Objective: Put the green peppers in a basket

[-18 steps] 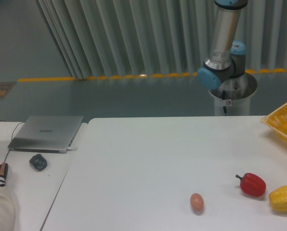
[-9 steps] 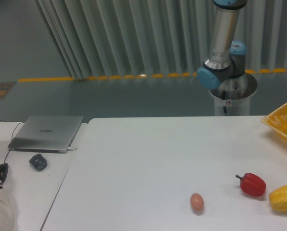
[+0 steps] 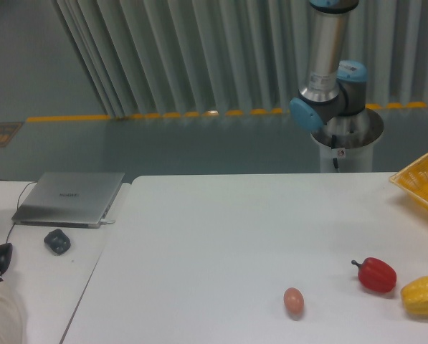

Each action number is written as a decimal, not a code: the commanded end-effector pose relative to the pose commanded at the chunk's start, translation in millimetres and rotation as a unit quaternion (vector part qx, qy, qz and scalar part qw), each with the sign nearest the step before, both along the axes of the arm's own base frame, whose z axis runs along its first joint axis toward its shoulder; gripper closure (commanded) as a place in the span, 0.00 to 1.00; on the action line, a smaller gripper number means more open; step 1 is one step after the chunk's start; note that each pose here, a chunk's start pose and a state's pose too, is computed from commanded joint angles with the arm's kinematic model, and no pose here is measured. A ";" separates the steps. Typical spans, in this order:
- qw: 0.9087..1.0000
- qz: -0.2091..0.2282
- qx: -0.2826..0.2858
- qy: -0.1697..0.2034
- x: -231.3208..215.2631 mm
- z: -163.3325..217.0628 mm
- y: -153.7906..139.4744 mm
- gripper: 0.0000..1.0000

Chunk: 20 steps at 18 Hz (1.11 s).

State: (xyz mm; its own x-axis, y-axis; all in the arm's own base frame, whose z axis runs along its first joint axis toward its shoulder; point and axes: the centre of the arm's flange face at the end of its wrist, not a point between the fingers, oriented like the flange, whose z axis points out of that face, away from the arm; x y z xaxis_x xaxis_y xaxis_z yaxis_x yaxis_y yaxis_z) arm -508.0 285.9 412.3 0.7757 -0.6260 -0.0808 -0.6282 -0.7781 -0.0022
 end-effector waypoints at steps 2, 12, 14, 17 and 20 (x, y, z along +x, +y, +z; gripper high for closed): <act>0.999 -0.032 -0.001 0.001 17.8 0.9 28.8 0.00; 0.997 -0.077 -0.006 -0.009 50.0 -11.2 74.7 0.00; 0.997 -0.080 -0.007 -0.011 52.3 -13.6 77.2 0.00; 0.997 -0.079 -0.008 -0.012 53.2 -14.9 77.6 0.00; 0.997 -0.079 -0.009 -0.012 53.4 -15.7 77.5 0.00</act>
State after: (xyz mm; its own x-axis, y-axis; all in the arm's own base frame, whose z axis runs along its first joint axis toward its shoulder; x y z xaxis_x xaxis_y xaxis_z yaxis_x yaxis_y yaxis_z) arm -454.6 363.4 396.7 0.6692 -0.7413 -0.0511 -0.7425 -0.6698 -0.0068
